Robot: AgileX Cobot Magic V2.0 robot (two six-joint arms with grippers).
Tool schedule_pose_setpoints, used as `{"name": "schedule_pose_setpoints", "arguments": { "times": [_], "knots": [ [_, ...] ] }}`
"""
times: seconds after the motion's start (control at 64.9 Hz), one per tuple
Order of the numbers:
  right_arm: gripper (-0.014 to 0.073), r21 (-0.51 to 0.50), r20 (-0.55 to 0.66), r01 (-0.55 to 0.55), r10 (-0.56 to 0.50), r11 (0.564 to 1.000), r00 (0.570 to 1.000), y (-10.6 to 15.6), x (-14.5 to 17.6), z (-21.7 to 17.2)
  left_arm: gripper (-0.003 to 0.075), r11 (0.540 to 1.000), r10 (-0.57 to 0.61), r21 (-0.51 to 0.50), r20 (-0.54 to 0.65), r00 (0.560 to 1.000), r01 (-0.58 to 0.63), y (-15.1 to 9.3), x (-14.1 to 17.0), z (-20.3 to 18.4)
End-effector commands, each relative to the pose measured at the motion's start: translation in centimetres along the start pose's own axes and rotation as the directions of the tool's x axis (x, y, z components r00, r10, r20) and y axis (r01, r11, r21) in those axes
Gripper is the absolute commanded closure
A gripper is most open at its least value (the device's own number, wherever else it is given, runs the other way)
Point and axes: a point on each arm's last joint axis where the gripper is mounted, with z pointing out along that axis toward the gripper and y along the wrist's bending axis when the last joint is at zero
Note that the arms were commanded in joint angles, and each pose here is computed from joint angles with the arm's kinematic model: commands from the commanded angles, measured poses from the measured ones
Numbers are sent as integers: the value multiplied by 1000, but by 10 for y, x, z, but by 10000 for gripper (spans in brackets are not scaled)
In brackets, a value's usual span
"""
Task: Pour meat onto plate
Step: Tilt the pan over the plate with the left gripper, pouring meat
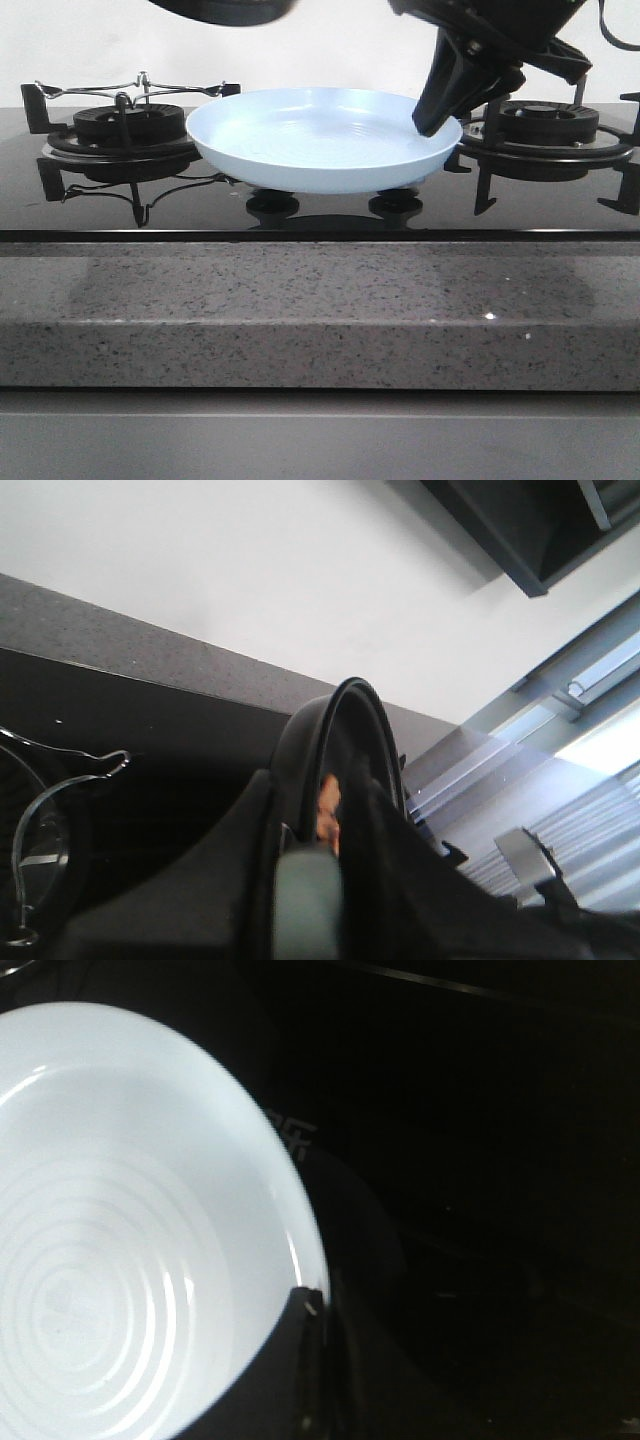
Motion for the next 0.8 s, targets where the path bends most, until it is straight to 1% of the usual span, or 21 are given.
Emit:
{"name": "schedule_pose_setpoints", "arguments": {
  "times": [0.0, 0.077, 0.185, 0.216, 0.247, 0.339, 0.447, 0.463, 0.493, 0.555, 0.663, 0.756, 0.786],
  "knots": [
    [708, -1, 78, 28, -28, 1000, 997, 5, -10, -15, 741, 994, 72, 80, 89, 993, -79, -37, -8, -6],
    [708, -1, 78, 28, -28, 1000, 997, 5, -10, -15, 741, 984, 133, 108, 85, 987, -142, -50, -3, -3],
    [708, -1, 78, 28, -28, 1000, 997, 5, -10, -15, 741, 957, 250, 131, 90, 964, -260, -63, 3, 0],
    [708, -1, 78, 28, -28, 1000, 997, 5, -10, -15, 741, 941, 296, 143, 94, 951, -307, -68, 5, 1],
    [708, -1, 78, 28, -28, 1000, 997, 5, -10, -15, 741, 916, 358, 157, 97, 929, -370, -74, 8, 2],
    [708, -1, 78, 28, -28, 1000, 997, 5, -10, -15, 741, 865, 453, 186, 108, 885, -465, -83, 14, 6],
    [708, -1, 78, 28, -28, 1000, 997, 5, -10, -15, 741, 784, 571, 207, 130, 811, -585, -91, 20, 9],
    [708, -1, 78, 28, -28, 1000, 997, 5, -10, -15, 741, 771, 588, 207, 134, 798, -602, -92, 20, 10],
    [708, -1, 78, 28, -28, 1000, 997, 5, -10, -15, 741, 727, 635, 215, 147, 758, -651, -94, 22, 11],
    [708, -1, 78, 28, -28, 1000, 997, 5, -10, -15, 741, 677, 686, 214, 163, 710, -704, -97, 24, 12],
    [708, -1, 78, 28, -28, 1000, 997, 5, -10, -15, 741, 594, 757, 202, 188, 626, -779, -98, 25, 12],
    [708, -1, 78, 28, -28, 1000, 997, 5, -10, -15, 741, 539, 795, 195, 204, 571, -820, -98, 25, 12],
    [708, -1, 78, 28, -28, 1000, 997, 5, -10, -15, 741, 505, 814, 196, 215, 540, -840, -99, 26, 11]
  ]
}}
